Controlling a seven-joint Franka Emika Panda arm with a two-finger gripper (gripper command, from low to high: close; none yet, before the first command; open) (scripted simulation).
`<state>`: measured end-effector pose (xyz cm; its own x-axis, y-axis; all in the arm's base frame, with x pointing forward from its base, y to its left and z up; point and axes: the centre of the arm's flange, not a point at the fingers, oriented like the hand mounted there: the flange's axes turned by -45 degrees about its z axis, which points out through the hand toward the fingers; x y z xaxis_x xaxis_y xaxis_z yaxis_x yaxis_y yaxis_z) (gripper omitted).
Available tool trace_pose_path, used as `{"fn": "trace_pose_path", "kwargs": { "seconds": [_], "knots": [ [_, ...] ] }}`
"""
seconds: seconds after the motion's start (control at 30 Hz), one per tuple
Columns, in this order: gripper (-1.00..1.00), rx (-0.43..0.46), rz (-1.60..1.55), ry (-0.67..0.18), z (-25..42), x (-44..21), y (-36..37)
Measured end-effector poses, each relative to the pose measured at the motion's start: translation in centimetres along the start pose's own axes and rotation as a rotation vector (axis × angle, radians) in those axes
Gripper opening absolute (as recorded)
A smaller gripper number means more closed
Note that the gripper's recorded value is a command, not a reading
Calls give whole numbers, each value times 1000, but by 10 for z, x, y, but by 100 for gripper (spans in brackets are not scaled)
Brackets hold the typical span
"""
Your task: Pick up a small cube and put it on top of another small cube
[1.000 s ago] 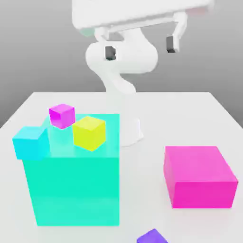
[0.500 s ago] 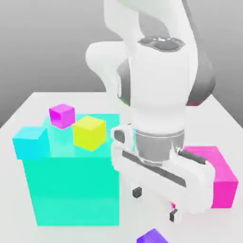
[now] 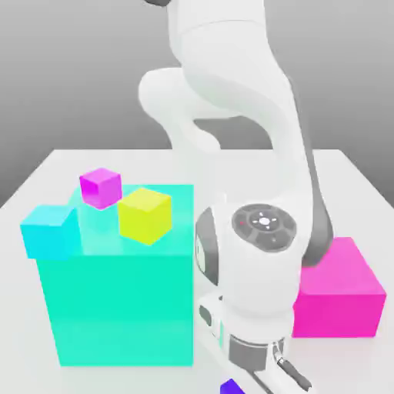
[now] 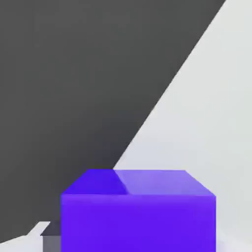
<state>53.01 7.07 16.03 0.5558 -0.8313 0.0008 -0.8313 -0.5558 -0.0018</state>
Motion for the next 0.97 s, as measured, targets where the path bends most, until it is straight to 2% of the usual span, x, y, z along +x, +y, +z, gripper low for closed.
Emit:
{"fn": "trace_pose_path", "kwargs": {
  "seconds": [0.1,0.2,0.33,0.5,0.7,0.83,0.87,0.97],
  "knots": [
    [-100,7,-47,12,-36,-10,-3],
    [-100,31,-226,72,-77,-30,-10],
    [-100,9,-178,86,-135,31,22],
    [-100,-11,-2,53,-208,124,107],
    [-100,1,102,1,-298,164,207],
    [-100,3,112,-2,-270,168,228],
    [100,3,113,-2,-258,167,229],
    [100,3,113,-2,-258,167,229]
  ]
}}
